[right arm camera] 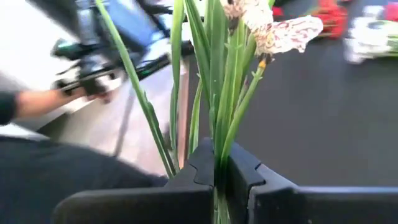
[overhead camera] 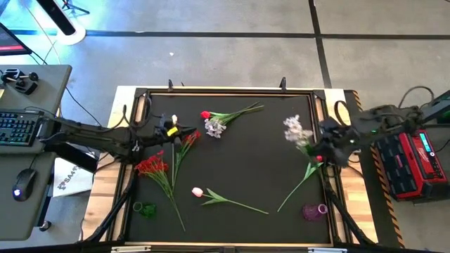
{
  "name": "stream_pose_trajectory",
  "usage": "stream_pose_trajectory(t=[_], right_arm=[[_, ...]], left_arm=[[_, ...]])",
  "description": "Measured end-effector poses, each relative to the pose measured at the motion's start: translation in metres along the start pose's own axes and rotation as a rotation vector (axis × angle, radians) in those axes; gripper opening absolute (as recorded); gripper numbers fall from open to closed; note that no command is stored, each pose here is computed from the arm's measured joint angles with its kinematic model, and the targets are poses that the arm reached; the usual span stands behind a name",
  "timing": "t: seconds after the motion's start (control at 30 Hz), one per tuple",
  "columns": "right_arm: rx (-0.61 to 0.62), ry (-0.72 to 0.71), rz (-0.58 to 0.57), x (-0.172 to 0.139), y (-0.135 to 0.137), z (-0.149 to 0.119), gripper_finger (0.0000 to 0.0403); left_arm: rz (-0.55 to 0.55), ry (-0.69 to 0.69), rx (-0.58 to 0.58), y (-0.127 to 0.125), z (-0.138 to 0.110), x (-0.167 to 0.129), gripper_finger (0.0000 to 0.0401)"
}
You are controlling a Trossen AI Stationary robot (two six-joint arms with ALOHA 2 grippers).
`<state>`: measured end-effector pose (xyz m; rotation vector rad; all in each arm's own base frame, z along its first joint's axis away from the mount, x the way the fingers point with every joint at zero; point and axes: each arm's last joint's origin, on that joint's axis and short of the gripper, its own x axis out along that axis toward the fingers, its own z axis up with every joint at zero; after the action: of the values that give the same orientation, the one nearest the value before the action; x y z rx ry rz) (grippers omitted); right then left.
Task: Sort flowers into vase by color
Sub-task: Put the right white flower into the pink vase
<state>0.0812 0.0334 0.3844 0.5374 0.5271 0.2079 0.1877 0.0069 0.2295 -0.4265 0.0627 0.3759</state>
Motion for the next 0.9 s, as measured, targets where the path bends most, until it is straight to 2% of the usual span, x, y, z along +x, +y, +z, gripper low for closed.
stream_pose_trajectory(t=[0.13,0.27,0.5,0.67,0.9], right_arm=[[-0.050,0.003,0.080,-0.001,0.008,-0.006,0.0000],[-0.110,-0.029,0.154,0.015,0.017,-0.018,0.0000],[-0.198,-0.084,0.157,0.024,0.027,-0.041,0.0000],[-0.210,-0.112,0.226,0.019,0.038,-0.051,0.0000],[-0.266,-0.134,0.218,0.012,0.049,-0.065,0.0000]], left_arm=[[-0.009,0.036,0.032,-0.022,-0.002,0.012,0.0000],[-0.005,0.045,0.110,-0.047,0.002,0.028,0.0000],[-0.031,0.033,0.192,-0.083,0.016,0.057,0.0000],[-0.041,0.007,0.227,-0.097,0.028,0.068,0.0000],[-0.050,-0.020,0.219,-0.107,0.039,0.075,0.0000]])
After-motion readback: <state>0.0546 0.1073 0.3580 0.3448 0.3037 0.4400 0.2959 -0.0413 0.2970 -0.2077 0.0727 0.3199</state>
